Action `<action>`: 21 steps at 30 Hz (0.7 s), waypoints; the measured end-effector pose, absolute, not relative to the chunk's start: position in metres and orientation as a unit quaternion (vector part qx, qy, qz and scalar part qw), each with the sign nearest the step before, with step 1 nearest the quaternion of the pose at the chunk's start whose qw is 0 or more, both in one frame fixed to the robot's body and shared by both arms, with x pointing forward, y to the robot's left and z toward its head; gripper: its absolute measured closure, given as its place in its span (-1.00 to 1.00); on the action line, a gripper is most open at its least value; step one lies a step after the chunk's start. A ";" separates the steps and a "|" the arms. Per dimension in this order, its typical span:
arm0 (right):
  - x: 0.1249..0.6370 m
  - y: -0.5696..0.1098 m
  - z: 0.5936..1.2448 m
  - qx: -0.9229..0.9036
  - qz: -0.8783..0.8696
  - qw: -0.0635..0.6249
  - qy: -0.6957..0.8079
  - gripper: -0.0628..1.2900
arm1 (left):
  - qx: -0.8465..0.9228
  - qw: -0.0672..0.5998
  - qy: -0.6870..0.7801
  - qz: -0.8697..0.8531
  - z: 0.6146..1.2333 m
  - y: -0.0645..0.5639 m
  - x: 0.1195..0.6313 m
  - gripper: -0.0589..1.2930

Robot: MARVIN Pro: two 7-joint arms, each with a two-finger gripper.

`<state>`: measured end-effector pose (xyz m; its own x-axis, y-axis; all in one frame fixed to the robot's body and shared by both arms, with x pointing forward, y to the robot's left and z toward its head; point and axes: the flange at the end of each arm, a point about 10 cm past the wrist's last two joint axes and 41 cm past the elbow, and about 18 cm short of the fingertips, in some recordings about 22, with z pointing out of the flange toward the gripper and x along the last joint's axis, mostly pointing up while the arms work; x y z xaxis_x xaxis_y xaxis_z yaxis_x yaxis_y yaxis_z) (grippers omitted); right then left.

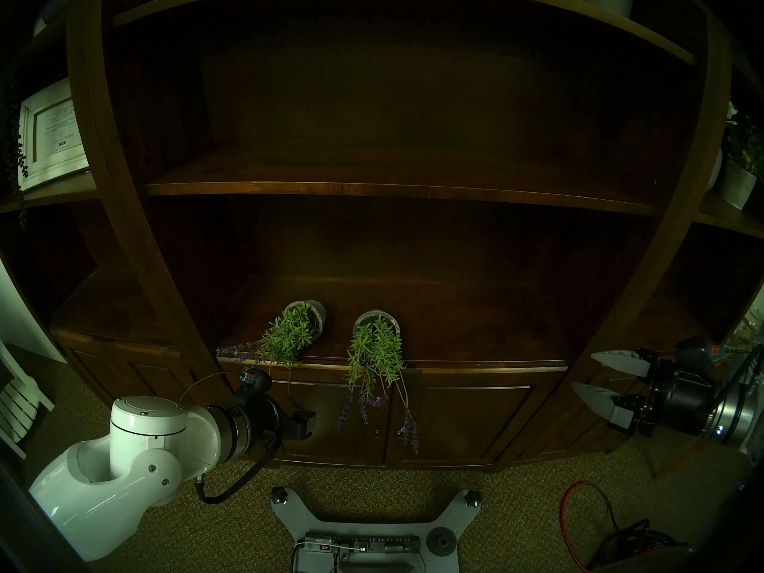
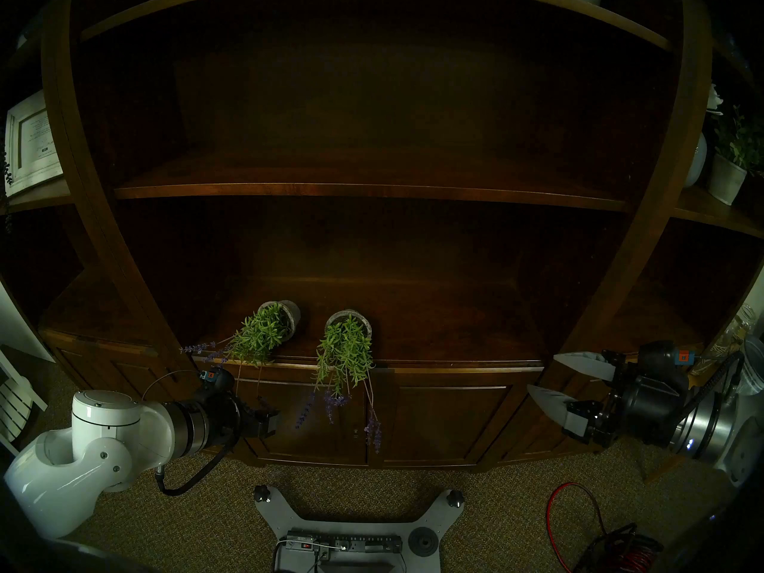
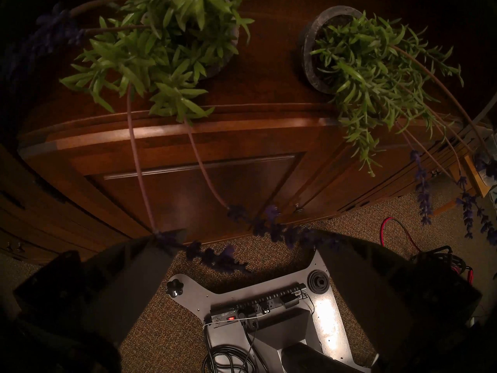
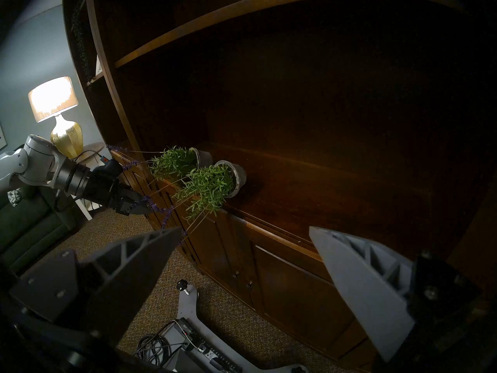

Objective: Place the fake decorative plant upright

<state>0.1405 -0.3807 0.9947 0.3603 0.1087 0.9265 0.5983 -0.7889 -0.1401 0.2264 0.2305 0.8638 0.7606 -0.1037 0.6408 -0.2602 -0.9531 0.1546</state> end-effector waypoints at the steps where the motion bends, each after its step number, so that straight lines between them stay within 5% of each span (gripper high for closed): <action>1: 0.141 -0.381 0.995 -0.790 -0.519 0.236 -0.224 -0.92 | 0.931 0.118 -0.098 0.332 0.864 0.231 0.226 -0.91; 21: 0.140 -0.381 0.995 -0.791 -0.519 0.236 -0.223 -0.92 | 0.931 0.119 -0.098 0.332 0.870 0.232 0.223 -0.91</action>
